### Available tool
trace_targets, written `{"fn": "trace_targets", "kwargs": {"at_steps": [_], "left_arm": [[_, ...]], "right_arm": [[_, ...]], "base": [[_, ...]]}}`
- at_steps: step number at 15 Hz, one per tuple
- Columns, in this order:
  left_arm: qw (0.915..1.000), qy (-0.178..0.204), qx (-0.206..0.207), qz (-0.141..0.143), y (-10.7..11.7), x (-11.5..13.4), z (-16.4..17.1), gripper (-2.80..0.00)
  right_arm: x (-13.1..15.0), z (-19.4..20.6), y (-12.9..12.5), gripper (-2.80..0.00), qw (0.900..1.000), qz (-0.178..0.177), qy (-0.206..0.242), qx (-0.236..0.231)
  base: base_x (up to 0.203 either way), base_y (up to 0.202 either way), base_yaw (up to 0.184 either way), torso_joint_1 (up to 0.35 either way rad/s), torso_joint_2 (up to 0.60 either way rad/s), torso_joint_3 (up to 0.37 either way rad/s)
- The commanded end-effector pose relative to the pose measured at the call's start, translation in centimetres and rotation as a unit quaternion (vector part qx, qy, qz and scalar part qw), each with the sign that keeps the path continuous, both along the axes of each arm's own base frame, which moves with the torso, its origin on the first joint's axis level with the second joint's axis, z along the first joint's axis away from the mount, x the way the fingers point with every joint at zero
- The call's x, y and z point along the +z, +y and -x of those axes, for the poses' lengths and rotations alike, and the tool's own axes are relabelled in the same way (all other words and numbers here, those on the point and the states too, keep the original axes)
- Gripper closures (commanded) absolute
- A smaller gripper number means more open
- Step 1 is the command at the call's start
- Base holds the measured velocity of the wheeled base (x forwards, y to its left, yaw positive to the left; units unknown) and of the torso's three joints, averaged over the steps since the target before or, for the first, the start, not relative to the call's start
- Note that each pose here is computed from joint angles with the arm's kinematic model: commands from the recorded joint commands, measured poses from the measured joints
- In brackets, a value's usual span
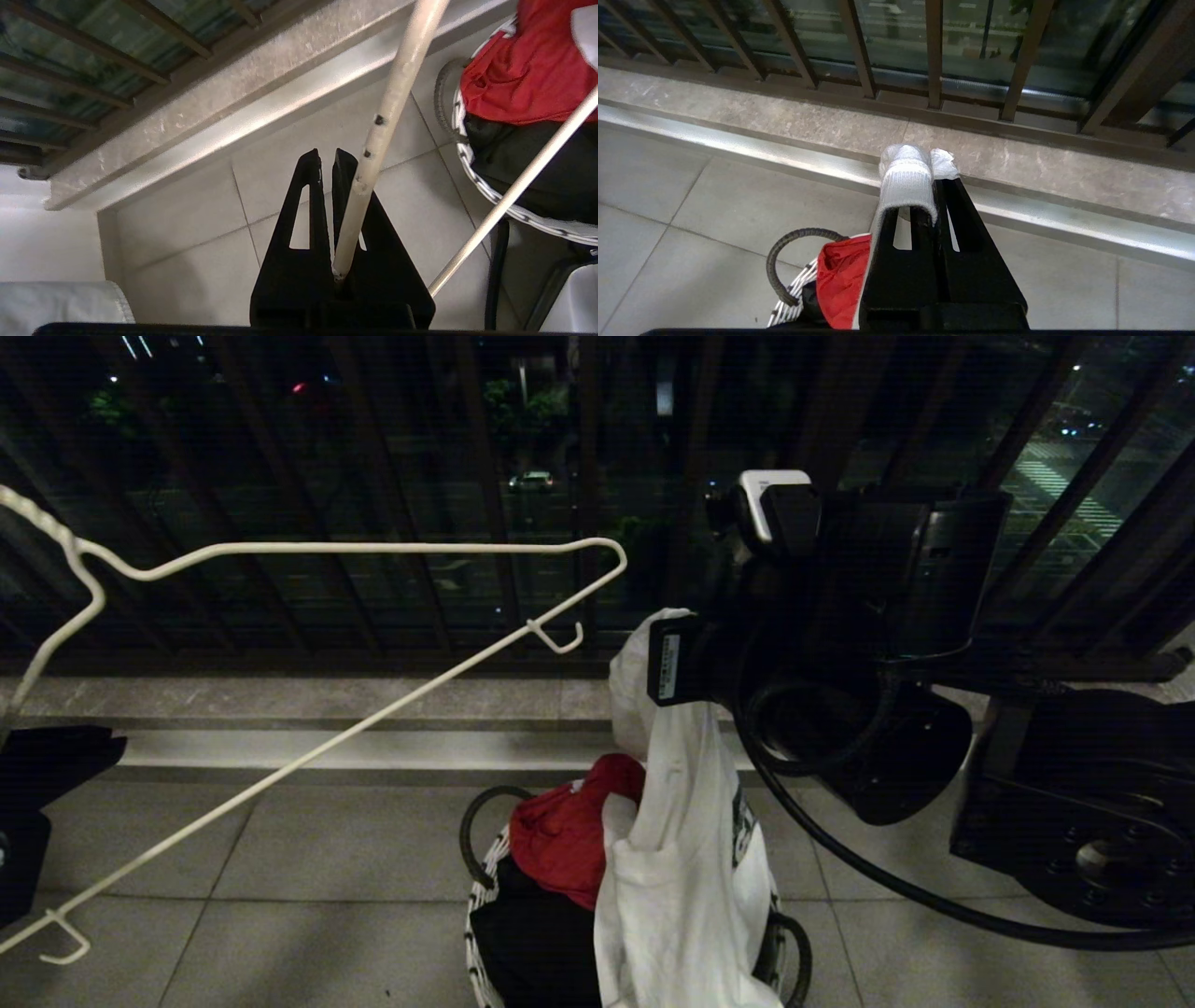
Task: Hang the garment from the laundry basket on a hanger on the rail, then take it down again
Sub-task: Pick up clothes from the basket
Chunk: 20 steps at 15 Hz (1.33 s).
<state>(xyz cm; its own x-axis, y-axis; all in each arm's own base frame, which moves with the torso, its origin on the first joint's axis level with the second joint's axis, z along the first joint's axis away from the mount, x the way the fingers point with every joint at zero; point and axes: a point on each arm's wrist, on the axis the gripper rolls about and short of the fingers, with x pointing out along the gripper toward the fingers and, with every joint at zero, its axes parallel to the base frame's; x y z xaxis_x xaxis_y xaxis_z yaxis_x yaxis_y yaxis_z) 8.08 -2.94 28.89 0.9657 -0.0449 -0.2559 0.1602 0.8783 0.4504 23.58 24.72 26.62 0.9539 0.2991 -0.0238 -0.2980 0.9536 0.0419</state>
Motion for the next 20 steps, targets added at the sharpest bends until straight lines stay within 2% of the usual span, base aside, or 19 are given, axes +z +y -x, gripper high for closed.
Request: {"fn": "trace_targets", "kwargs": {"at_steps": [1, 16, 20], "left_arm": [[1.0, 0.001, 0.001, -0.002, 0.01, -0.05, 0.01, 0.0], [1.0, 0.006, 0.002, -0.006, -0.04, -0.3, -0.11, 0.0], [1.0, 0.007, 0.002, -0.006, -0.04, -0.36, -0.12, 0.0]], "right_arm": [[-0.79, -0.42, 0.44, 0.0, 1.0, 0.007, 0.007, -0.002], [-1.25, -0.79, 0.6, 0.0, 1.0, 0.012, 0.011, -0.005], [-0.86, -0.84, 0.65, 0.0, 1.0, -0.005, -0.006, -0.006]], "base": [[0.0, 0.0, 0.0, -0.002, 0.0, 0.194], [0.0, 0.0, 0.0, 0.0, 0.0, 0.203], [0.0, 0.0, 0.0, 0.005, 0.0, 0.202]]}}
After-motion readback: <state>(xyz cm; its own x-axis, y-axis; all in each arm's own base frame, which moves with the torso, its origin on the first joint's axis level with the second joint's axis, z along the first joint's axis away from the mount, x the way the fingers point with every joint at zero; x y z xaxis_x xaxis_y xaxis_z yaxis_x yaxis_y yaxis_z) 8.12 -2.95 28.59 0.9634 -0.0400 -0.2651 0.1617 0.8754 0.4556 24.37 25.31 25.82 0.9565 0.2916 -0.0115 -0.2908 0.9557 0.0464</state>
